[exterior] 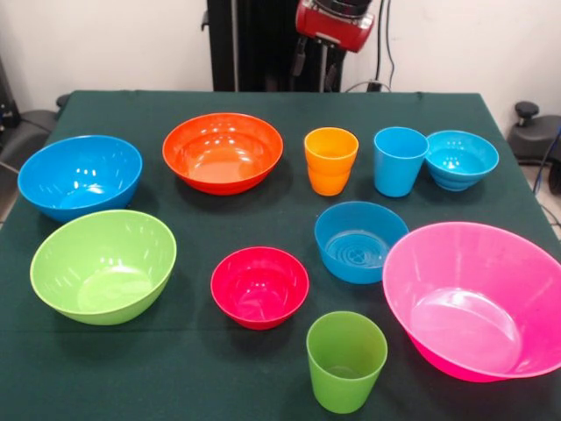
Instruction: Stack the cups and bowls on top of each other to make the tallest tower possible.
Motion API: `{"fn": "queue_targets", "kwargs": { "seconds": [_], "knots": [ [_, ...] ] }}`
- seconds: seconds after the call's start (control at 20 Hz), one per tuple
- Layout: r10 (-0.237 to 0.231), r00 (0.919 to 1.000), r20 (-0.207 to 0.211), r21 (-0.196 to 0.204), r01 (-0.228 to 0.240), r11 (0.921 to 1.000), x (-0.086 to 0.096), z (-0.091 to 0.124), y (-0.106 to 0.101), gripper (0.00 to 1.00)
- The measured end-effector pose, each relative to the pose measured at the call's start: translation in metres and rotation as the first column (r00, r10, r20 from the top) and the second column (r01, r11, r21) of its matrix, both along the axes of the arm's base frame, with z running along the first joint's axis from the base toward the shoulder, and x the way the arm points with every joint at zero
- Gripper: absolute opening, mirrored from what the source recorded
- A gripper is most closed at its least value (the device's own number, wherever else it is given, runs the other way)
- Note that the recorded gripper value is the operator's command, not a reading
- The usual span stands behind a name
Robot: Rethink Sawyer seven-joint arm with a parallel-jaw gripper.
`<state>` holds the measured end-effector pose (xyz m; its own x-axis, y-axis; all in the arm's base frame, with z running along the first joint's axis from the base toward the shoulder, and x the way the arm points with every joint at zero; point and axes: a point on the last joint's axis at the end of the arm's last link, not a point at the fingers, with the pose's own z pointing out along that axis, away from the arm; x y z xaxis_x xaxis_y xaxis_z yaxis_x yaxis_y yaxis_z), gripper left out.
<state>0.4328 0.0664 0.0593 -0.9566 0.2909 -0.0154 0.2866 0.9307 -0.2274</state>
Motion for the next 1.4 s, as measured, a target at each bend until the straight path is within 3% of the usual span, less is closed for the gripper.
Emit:
{"fn": "queue_targets", "kwargs": {
  "seconds": [0.4,1.0,1.4],
  "knots": [
    [0.027,0.9991,0.033,-0.013,-0.026,0.9996,0.030,-0.009,0.000,1.00],
    [0.018,0.9982,0.057,-0.021,-0.016,0.9996,0.060,-0.011,-0.012,1.00],
    [0.014,0.9991,0.041,-0.021,-0.013,0.9997,0.074,-0.008,-0.013,1.00]
  ]
}}
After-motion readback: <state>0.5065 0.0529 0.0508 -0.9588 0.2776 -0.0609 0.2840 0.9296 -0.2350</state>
